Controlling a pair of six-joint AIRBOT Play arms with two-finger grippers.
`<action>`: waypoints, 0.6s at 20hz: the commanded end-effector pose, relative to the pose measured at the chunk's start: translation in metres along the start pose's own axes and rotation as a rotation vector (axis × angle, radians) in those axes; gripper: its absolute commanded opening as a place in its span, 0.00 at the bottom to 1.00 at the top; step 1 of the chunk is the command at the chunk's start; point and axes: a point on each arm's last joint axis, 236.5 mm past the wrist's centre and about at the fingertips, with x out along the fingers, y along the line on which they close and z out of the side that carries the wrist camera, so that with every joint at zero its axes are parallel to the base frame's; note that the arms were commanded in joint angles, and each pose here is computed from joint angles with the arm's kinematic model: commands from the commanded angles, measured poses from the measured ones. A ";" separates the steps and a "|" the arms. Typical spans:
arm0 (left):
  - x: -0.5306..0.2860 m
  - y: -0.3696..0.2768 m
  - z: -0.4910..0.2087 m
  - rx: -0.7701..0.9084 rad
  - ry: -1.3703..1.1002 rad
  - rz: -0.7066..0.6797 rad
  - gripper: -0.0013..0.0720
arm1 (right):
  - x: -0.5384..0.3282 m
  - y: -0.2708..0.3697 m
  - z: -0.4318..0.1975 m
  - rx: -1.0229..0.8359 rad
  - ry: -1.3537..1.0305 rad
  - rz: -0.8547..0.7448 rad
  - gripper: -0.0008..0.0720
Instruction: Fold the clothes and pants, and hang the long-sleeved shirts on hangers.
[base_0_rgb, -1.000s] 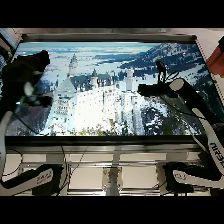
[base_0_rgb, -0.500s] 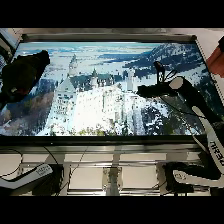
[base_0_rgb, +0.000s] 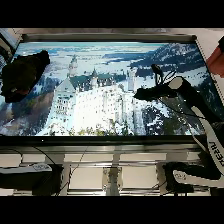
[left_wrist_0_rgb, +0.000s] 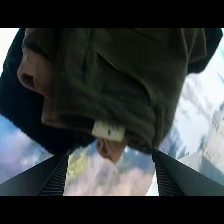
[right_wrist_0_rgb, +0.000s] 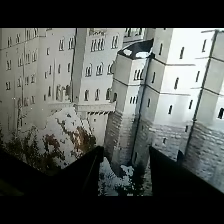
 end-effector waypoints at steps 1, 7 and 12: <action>0.021 0.016 -0.004 -0.056 0.029 0.007 0.85 | 0.006 0.015 -0.007 -0.025 0.021 0.016 0.49; 0.045 0.042 -0.025 -0.076 0.090 0.044 0.84 | 0.011 0.026 -0.010 -0.035 0.023 0.021 0.49; 0.052 0.043 -0.013 -0.061 0.068 0.044 0.76 | 0.011 0.026 -0.010 -0.031 0.023 0.021 0.49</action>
